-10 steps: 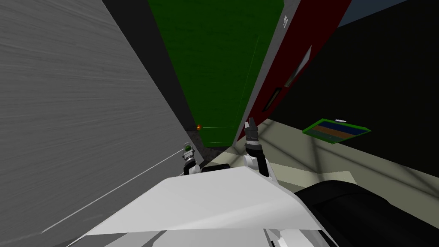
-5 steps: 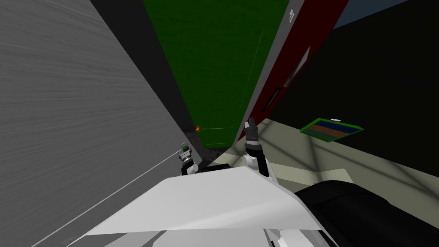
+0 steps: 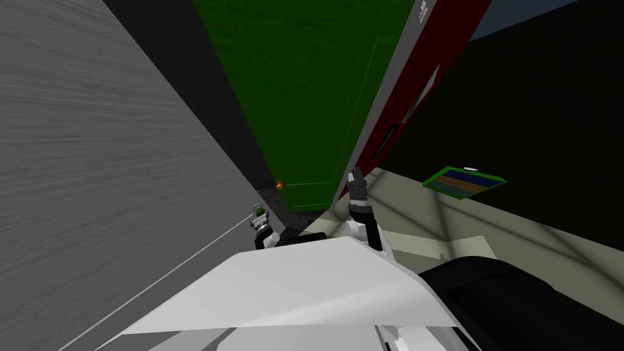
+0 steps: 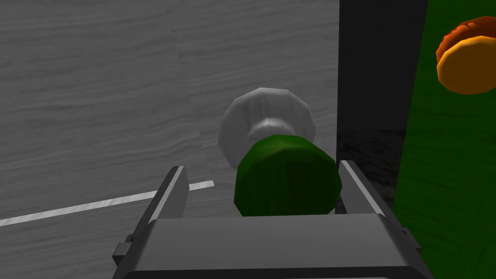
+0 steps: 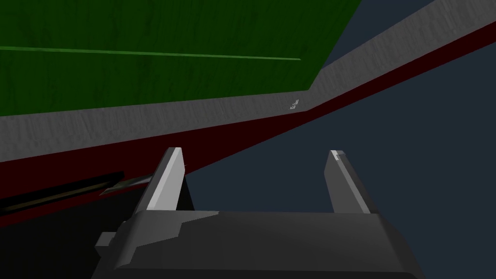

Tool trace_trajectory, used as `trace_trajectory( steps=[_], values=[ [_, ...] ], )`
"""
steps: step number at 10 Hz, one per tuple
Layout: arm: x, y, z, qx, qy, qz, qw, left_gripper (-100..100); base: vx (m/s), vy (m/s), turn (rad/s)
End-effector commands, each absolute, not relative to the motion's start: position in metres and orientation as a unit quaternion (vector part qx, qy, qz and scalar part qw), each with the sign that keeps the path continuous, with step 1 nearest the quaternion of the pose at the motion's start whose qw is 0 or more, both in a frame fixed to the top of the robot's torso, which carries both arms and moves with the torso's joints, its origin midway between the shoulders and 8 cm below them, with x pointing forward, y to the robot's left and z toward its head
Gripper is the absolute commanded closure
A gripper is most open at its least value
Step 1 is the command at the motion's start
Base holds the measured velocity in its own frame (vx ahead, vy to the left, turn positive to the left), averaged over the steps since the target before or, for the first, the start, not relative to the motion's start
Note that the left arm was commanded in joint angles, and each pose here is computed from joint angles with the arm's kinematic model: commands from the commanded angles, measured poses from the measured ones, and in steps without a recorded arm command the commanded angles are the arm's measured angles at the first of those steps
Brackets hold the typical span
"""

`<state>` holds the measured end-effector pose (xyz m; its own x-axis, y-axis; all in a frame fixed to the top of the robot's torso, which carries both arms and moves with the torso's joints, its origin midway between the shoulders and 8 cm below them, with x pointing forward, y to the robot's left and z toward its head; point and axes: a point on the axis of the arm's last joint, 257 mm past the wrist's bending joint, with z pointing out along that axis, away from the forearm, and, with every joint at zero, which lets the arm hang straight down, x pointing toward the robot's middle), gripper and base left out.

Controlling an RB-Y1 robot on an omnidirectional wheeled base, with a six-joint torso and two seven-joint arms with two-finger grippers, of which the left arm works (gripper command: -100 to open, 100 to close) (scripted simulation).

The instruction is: Push the door open

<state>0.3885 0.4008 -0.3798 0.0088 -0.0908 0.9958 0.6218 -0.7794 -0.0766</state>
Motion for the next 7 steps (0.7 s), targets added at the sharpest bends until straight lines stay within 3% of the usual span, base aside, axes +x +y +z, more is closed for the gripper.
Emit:
trace_trajectory(
  steps=[1,7],
  values=[
    [0.385,0.421,-0.376,-0.649,-0.209,-0.675,0.283,100,0.048,0.021,-0.014],
    [0.377,0.445,-0.373,-0.638,-0.234,-0.667,0.306,100,0.036,0.018,-0.036]
  ],
)
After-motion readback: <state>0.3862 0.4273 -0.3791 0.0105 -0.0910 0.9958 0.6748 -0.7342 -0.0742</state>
